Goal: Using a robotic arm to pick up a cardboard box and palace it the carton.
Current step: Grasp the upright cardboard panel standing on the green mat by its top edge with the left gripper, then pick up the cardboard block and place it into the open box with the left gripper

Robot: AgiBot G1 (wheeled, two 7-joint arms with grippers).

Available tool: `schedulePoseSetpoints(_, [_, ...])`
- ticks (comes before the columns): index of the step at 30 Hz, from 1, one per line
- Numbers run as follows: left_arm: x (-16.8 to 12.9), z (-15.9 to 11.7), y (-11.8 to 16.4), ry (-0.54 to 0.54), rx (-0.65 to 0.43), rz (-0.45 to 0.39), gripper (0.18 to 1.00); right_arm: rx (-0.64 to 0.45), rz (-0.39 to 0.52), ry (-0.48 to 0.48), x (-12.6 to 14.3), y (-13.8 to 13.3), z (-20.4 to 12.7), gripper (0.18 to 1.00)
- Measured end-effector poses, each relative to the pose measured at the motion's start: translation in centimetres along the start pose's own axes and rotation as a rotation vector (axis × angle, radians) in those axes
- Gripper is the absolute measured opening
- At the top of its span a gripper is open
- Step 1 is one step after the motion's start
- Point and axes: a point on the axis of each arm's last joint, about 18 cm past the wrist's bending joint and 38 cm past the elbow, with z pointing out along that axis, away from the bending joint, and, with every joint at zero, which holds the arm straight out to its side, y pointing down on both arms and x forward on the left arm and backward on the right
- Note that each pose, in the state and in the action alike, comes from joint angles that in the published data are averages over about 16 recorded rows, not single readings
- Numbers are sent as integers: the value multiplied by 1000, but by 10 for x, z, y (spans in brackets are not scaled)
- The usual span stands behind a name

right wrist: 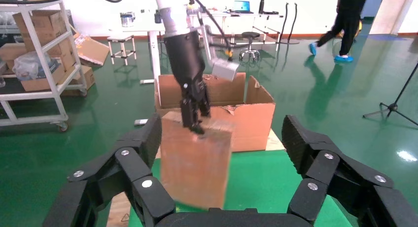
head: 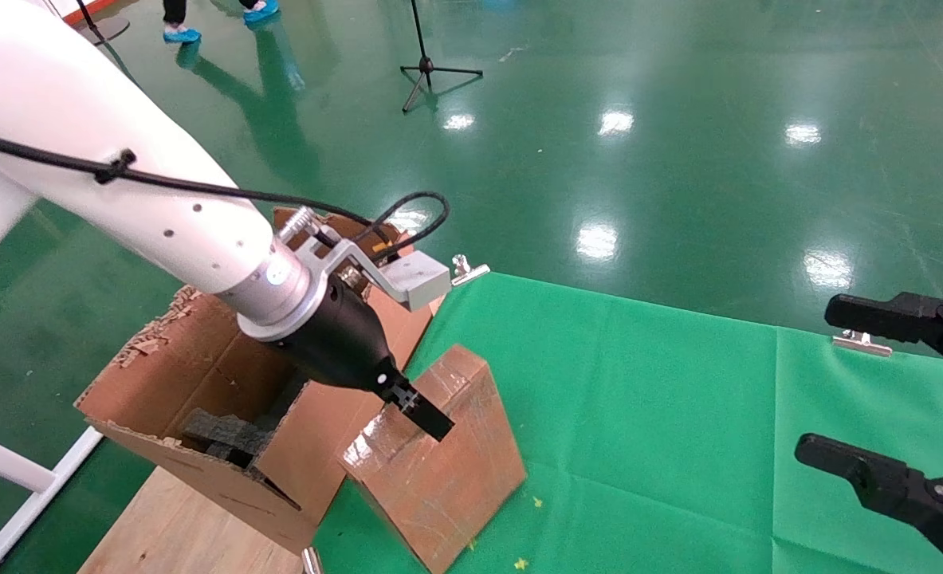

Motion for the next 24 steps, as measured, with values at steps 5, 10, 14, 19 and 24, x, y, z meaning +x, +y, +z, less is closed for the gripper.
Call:
schedulePoseSetpoints(5, [-17, -36, -7, -33, 96, 38, 419, 0, 0, 0, 0, 0, 0, 863])
schedulePoseSetpoints(10, [-44, -86, -11, -108, 212, 75, 374, 0, 0, 0, 0, 0, 0, 925])
schedulePoseSetpoints(14, [-73, -127, -5, -196, 282, 93, 355, 0, 0, 0, 0, 0, 0, 964])
schedulePoseSetpoints(19, [-113, -160, 12, -308, 298, 98, 351, 0, 0, 0, 0, 0, 0, 988])
schedulePoseSetpoints(24, [-153, -164, 38, -376, 237, 78, 346, 0, 0, 0, 0, 0, 0, 997])
